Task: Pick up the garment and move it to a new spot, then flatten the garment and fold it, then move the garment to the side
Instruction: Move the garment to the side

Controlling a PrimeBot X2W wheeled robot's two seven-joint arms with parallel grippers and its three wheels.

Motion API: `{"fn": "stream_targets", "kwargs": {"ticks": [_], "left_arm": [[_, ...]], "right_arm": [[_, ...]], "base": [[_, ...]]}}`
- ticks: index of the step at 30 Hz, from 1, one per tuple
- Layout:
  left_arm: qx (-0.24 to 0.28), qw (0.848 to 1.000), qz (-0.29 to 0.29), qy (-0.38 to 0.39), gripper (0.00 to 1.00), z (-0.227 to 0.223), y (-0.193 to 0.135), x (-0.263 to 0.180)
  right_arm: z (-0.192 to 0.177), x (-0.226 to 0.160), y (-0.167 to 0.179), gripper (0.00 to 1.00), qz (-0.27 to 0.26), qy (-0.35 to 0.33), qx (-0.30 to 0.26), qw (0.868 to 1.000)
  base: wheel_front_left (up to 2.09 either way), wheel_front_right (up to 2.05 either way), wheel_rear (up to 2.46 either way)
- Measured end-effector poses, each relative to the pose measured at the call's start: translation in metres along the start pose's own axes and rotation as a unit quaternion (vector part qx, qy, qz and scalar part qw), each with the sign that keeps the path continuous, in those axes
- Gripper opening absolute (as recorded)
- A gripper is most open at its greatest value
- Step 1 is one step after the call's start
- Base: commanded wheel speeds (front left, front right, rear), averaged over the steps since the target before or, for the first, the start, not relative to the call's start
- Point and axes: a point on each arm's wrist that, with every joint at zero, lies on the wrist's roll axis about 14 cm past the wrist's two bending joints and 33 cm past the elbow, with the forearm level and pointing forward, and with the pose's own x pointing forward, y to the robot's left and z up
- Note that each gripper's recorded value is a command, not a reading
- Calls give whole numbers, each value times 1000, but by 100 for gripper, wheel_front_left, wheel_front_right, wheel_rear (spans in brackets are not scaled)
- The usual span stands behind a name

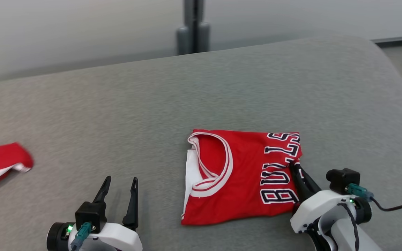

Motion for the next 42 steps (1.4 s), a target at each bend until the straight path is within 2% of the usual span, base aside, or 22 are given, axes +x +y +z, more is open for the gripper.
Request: {"fn": "stream_targets", "kwargs": {"ticks": [6,14,18,24,33,39,42], "left_arm": [[6,996,-85,-5,100,5,-56,23],[9,982,-186,-8,100,8,-125,39],[11,979,-204,-6,100,4,-137,42],[12,981,-195,2,100,-3,-127,42],[23,988,-155,2,100,-8,-90,53],[28,993,-114,1,100,-10,-54,60],[29,995,-91,4,100,-13,-36,61]], "right_arm": [[5,-36,-34,0,-53,-21,15,998],[6,-77,-71,0,-120,-41,31,991],[5,-83,-81,0,-137,-43,35,989],[19,-70,-86,0,-137,-53,18,989],[73,-7,-93,0,-116,-75,-78,987],[104,24,-141,0,-166,-82,-114,976],[119,33,-172,0,-205,-85,-131,966]], "base": [[0,0,0],[0,0,0],[0,0,0],[0,0,0],[0,0,0],[0,0,0],[0,0,0]]}}
